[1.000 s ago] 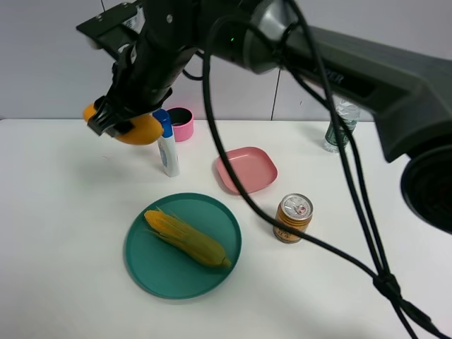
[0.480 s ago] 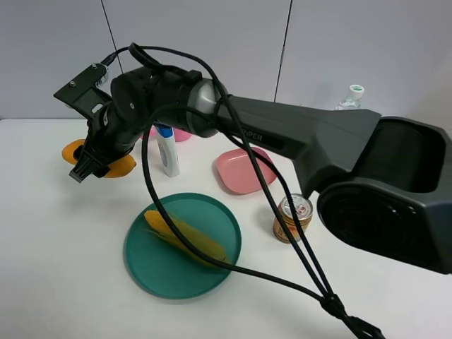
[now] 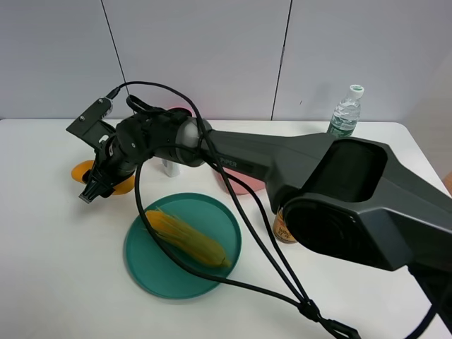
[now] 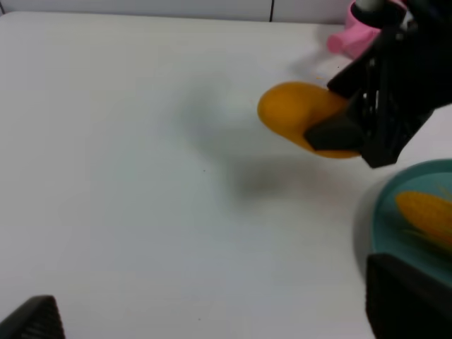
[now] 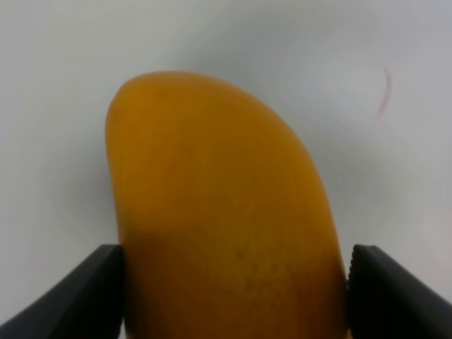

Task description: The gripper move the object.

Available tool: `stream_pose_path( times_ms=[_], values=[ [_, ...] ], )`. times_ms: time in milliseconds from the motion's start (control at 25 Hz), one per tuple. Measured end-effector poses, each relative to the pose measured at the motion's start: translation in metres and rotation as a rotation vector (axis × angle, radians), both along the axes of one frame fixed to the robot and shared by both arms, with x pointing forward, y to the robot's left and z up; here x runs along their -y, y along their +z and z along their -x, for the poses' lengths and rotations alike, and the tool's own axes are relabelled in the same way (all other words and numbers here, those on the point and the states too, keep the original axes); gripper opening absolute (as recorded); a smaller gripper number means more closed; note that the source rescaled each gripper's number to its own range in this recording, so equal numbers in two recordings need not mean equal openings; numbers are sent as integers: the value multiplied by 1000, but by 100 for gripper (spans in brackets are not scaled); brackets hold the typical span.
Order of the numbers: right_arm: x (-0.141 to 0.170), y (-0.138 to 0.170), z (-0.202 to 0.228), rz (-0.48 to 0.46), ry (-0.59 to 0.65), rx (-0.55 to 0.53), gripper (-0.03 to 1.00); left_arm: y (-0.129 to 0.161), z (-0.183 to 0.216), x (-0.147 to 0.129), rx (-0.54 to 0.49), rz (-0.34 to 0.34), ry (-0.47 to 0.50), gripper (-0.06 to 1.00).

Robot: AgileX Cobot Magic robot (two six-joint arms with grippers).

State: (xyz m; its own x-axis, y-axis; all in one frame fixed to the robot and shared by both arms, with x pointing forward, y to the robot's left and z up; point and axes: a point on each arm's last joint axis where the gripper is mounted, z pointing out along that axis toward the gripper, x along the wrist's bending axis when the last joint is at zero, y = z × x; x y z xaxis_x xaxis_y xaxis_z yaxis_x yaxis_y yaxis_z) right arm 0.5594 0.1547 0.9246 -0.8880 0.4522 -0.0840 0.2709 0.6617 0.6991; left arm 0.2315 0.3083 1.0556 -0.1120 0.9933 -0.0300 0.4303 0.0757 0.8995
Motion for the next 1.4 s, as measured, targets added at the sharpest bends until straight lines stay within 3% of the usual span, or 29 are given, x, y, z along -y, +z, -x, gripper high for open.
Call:
stream_pose_path(
  times_ms=[480, 960, 1000, 1200, 1280, 1400],
  values=[
    [-2, -39, -1, 41, -3, -30, 1, 0, 0, 0, 0, 0, 0, 100],
    [-3, -41, -2, 28, -5, -20, 2, 0, 0, 0, 0, 0, 0, 100],
    [-3, -41, -2, 27, -5, -20, 7, 0, 0, 0, 0, 0, 0, 100],
    [-3, -40, -2, 15, -24, -35, 62, 0, 0, 0, 0, 0, 0, 100],
    [-3, -34, -2, 2, -37, -40, 71, 0, 0, 0, 0, 0, 0, 100],
    [-1, -2, -1, -37, -39, -18, 75, 0, 0, 0, 0, 0, 0, 100]
  ],
)
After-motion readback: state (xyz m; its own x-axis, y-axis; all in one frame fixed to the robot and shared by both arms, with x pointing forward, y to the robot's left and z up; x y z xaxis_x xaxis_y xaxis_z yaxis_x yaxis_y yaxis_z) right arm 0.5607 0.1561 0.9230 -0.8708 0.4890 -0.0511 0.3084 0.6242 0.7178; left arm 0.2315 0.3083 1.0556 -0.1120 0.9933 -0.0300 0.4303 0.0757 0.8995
